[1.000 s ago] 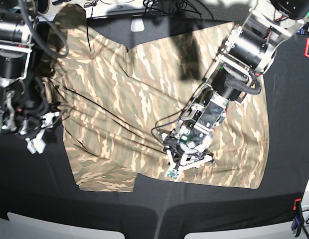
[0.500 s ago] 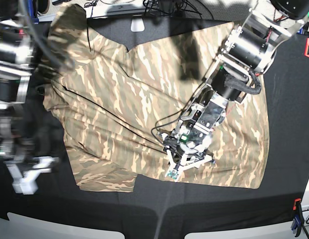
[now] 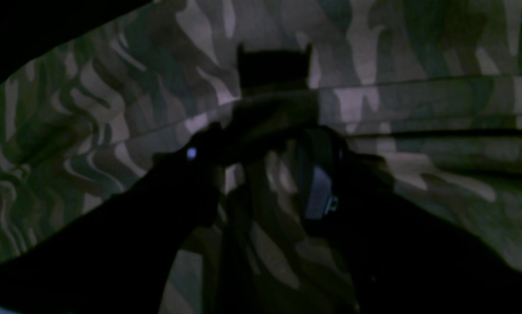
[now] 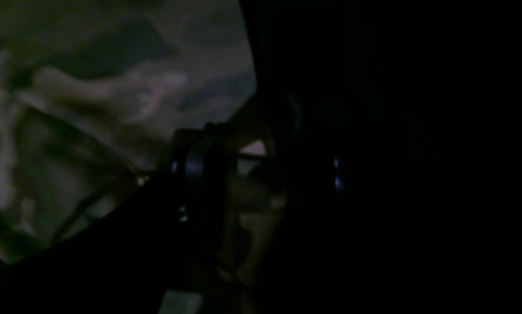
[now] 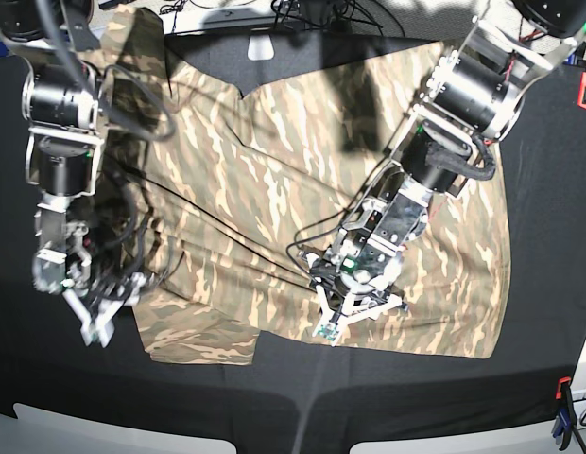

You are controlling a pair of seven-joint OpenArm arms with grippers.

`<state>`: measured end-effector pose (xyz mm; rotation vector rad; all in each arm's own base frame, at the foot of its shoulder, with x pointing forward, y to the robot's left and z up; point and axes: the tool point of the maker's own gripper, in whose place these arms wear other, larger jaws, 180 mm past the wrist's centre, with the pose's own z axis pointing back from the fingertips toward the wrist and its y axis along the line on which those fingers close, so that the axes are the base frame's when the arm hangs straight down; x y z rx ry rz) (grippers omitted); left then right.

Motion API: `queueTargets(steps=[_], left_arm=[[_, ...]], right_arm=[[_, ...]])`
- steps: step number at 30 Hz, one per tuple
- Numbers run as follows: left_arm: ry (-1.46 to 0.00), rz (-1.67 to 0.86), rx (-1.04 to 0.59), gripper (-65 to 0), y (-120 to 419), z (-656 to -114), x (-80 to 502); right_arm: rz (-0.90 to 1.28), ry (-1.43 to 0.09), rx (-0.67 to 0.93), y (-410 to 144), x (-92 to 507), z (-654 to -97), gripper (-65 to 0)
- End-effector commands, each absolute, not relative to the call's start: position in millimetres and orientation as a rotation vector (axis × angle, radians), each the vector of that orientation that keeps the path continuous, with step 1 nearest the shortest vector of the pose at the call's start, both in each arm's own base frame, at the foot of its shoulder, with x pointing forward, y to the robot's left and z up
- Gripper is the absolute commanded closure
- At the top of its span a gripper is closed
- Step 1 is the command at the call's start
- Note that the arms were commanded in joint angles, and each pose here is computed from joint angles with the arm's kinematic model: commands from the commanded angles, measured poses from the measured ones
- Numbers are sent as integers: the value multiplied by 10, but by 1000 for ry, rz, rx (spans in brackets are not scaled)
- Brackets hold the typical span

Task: Layout the t-shirt on the table in an organized manner, then fold the t-shirt properly
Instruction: 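Grasp the shirt hem with the right gripper and pull it away from the left gripper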

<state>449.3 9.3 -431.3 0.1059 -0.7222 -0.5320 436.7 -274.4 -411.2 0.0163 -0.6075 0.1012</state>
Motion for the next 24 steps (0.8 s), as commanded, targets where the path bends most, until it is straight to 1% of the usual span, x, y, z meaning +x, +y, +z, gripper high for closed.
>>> queueTargets(steps=[1, 3, 4, 7, 10, 15, 17, 20, 24], left_arm=[[-687, -526, 134, -256, 169, -4312, 4495], [-687, -526, 134, -256, 172, -4312, 4495], [-688, -526, 134, -256, 172, -4310, 4497], [-687, -526, 134, -256, 172, -4312, 4495], [-688, -526, 134, -256, 172, -4310, 4497], [-688, -526, 134, -256, 172, -4310, 4497], [-688, -527, 135, -256, 172, -4310, 4497], [-687, -526, 135, -256, 172, -4310, 4496], [-689, -526, 135, -256, 171, -4303, 4503]], right_arm=[[103, -674, 18, -2799, 4544, -3874, -303], [115, -685, 80, -2690, 4551, -3855, -291], [114, -697, 104, -2650, 4573, -3827, -265], [113, -726, 131, -2605, 4637, -3747, -146], [123, -737, 114, -2627, 4686, -3688, 0], [122, -788, 115, -2624, 4793, -3562, 0], [135, -812, 84, -2665, 4874, -3462, 0], [138, -848, 12, -2775, 5043, -3221, 0], [144, -934, -14, -2808, 5315, -2742, 0]])
